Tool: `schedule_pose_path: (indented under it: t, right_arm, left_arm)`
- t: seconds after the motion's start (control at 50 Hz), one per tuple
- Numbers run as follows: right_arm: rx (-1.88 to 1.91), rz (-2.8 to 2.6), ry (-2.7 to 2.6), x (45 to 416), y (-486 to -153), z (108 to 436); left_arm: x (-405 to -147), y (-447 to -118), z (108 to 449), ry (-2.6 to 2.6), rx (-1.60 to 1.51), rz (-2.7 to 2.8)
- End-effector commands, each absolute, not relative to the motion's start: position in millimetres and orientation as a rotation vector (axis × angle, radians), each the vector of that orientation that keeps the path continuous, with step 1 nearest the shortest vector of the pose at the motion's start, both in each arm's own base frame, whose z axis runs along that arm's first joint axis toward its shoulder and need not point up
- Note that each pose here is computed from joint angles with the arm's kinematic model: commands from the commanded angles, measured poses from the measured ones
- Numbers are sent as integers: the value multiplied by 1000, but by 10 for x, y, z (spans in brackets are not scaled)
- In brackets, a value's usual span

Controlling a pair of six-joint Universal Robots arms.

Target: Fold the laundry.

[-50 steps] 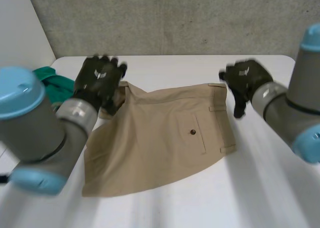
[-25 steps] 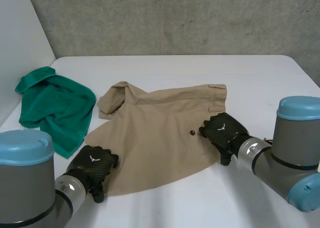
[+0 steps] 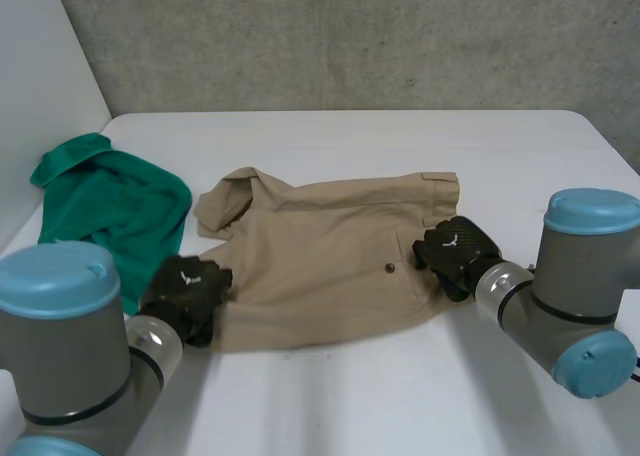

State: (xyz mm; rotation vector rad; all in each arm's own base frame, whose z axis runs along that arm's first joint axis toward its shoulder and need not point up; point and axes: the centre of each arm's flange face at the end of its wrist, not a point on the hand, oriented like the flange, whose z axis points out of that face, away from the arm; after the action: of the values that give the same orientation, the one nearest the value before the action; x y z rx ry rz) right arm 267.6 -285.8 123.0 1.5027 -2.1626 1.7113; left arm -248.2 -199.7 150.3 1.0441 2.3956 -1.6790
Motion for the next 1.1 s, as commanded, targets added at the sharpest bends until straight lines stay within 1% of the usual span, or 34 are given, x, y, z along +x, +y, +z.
schedule_pose_path:
  t: [0.02, 0.04, 0.06, 0.08, 0.14, 0.24, 0.32, 0.54, 0.62, 0.72, 0.84, 0.9, 0.94, 1.0, 1.08, 1.1]
  right_arm:
    - [1404, 1717, -2268, 2594, -2883, 1445]
    - [1387, 1722, -2297, 2585, -2862, 1509]
    - [1368, 1727, -2329, 2579, -2836, 1580]
    - [1318, 1740, -2390, 2560, -2798, 1727]
    - [1255, 1724, -2514, 2543, -2713, 1839]
    - [1145, 1644, -2747, 2527, -2583, 1774]
    - [1059, 1647, -2834, 2523, -2537, 1692]
    - [847, 1774, -2972, 2629, -2462, 1508]
    - [841, 1786, -2986, 2757, -2446, 1342]
    - [774, 1768, -2936, 2762, -2477, 1203]
    - [763, 1831, -2887, 2831, -2480, 1197]
    - [697, 1885, -2827, 2818, -2561, 1201]
    - [617, 1933, -2747, 2755, -2655, 1262]
    - [594, 1950, -2702, 2725, -2691, 1316]
    - [736, 1994, -2615, 2737, -2644, 1470]
    - [838, 2026, -2559, 2756, -2602, 1577]
  left_arm:
    - [-2531, -2086, 2050, 2265, 956, -1927]
    - [-2540, -2093, 2129, 2247, 943, -1962]
    - [-2556, -2100, 2276, 2211, 921, -2029]
    - [-2565, -2096, 2341, 2194, 913, -2058]
    - [-2584, -2072, 2523, 2147, 898, -2130]
    - [-2648, -2022, 2617, 2142, 926, -2152]
    - [-2704, -1972, 2679, 2161, 938, -2167]
    - [-2730, -1985, 2808, 2185, 894, -2210]
    - [-2740, -1982, 2854, 2203, 870, -2232]
    - [-2742, -1995, 2931, 2215, 826, -2274]
    - [-2742, -1977, 2988, 2245, 805, -2284]
    - [-2736, -1976, 3039, 2257, 774, -2309]
    - [-2730, -1968, 3068, 2262, 760, -2322]
    - [-2707, -1922, 3187, 2243, 735, -2375]
    - [-2662, -1862, 3331, 2202, 708, -2434]
    - [-2651, -1854, 3365, 2189, 701, -2449]
